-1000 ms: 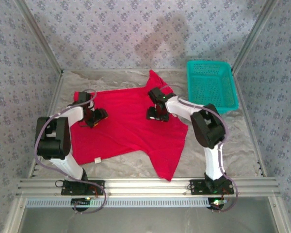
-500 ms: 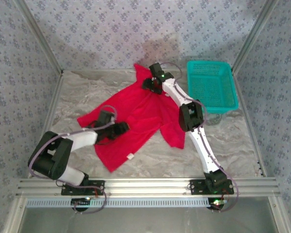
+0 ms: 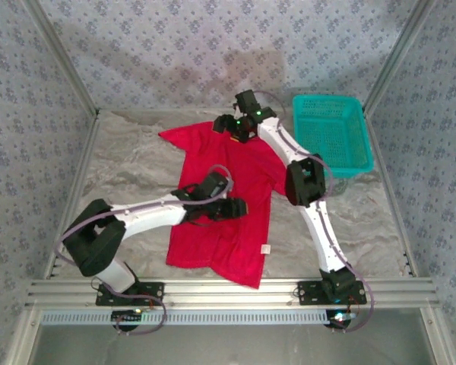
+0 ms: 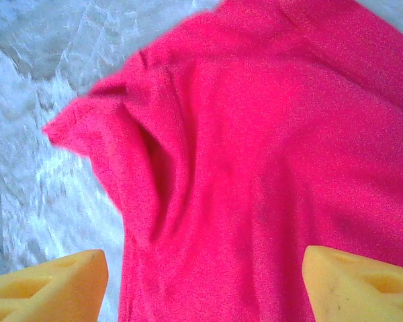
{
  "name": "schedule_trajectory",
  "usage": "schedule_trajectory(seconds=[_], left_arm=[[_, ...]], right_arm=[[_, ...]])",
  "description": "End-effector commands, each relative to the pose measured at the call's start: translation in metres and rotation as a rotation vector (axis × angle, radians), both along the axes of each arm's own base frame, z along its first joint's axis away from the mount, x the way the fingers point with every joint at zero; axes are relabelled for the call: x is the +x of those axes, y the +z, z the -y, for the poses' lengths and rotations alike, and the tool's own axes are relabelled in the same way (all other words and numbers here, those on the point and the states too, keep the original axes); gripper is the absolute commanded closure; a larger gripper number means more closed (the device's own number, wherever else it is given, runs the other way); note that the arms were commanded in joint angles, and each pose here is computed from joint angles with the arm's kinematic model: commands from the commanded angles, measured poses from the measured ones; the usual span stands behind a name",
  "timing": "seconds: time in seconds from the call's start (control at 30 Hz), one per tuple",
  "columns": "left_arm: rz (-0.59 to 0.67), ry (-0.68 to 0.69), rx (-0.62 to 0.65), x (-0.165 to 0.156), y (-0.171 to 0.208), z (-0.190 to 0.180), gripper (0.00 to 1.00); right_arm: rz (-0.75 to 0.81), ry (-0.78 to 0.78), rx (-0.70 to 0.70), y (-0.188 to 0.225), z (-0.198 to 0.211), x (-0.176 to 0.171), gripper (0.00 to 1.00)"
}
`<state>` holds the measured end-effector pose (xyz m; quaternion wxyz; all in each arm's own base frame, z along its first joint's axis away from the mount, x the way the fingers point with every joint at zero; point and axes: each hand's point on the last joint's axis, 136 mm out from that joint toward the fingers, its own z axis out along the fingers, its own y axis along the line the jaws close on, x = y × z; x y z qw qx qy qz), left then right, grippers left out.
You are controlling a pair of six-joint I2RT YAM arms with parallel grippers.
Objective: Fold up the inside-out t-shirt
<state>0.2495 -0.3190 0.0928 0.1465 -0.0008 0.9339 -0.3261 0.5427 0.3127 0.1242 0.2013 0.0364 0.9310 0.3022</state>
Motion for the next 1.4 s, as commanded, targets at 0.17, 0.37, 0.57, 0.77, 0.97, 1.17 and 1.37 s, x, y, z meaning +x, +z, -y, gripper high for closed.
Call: schedule_trajectory(seconds=[0.17,0.37,0.57,0.77,0.97,1.17,1.37], left_arm=[[0.008,0.169,0.056,0.087,0.007,-0.079,0.48],[-0.065,0.201,0.047,0.128,-0.024,-0.086,0.52],[-0.128,0.315,0.095,0.156,-0.064,-0.137,0.54],[-0.16,0.434,0.149,0.179,-0.088,-0.195,0.57],[-0.114,0.506,0.183,0.18,-0.068,-0.223,0.6],[0.01,0.559,0.191,0.143,-0.011,-0.232,0.59],[0.06,0.539,0.207,0.097,0.015,-0.232,0.57]], right_arm=[[-0.079,-0.002,-0.26,-0.01,0.065,-0.096,0.28],[-0.181,0.004,-0.371,-0.065,0.077,-0.125,0.29],[-0.223,-0.025,-0.436,-0.104,0.084,-0.092,0.28],[-0.152,-0.003,-0.443,-0.123,0.076,-0.014,0.27],[-0.009,0.02,-0.329,-0.078,0.062,0.03,0.27],[0.058,0.128,-0.447,0.004,0.061,-0.042,0.26],[0.077,0.221,-0.522,0.004,0.067,-0.184,0.57]])
